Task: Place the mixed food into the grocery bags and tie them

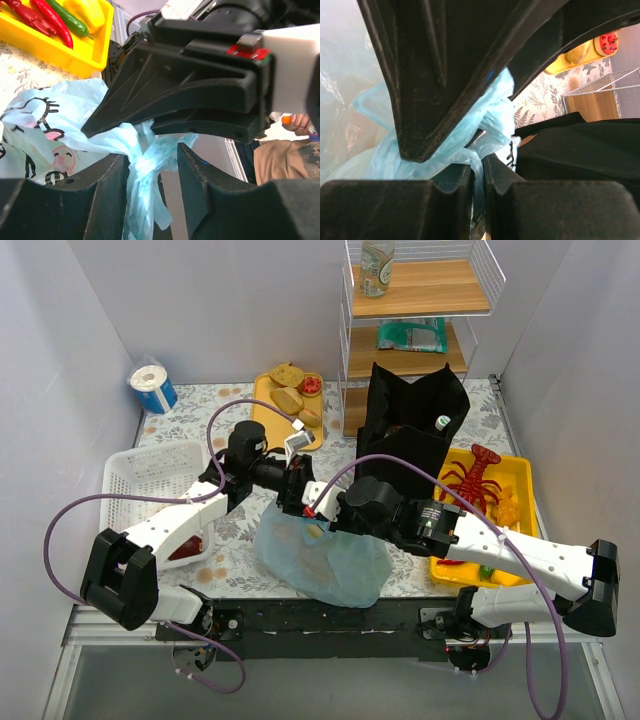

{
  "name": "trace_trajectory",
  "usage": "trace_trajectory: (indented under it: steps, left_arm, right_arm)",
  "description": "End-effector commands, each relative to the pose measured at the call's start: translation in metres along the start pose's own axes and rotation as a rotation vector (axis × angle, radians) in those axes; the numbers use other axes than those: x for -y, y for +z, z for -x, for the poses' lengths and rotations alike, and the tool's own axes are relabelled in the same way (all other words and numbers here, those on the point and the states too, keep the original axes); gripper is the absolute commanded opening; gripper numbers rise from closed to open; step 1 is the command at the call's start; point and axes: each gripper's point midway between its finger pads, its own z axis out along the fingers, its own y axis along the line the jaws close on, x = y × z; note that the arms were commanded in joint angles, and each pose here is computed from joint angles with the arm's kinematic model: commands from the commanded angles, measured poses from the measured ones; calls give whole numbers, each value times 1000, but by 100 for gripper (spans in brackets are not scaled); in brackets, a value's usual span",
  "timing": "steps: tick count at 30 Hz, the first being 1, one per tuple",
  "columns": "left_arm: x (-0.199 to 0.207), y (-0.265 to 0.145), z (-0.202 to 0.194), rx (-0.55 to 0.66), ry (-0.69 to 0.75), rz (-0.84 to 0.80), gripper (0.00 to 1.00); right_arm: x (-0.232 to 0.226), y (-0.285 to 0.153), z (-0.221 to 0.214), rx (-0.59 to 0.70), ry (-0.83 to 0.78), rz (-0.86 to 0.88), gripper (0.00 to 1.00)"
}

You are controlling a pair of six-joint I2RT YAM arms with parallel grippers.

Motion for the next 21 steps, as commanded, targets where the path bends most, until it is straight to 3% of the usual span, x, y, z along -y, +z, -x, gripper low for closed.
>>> trace_trajectory:
  steps: [1, 8, 13, 21]
  left_arm:
    - [-8, 3, -1, -3, 10, 43, 39]
    - [-21, 8, -7, -34, 13, 129, 24]
    - [-29, 6, -3, -30, 86, 221, 2]
    - [-45, -15, 27, 93, 250, 490, 0]
  right_arm:
    - [14, -12, 32, 94, 50, -10, 17]
    - [14, -14, 35, 102, 65, 16, 16]
    - [16, -16, 36, 95, 74, 22, 13]
    - [13, -27, 41, 77, 120, 63, 11]
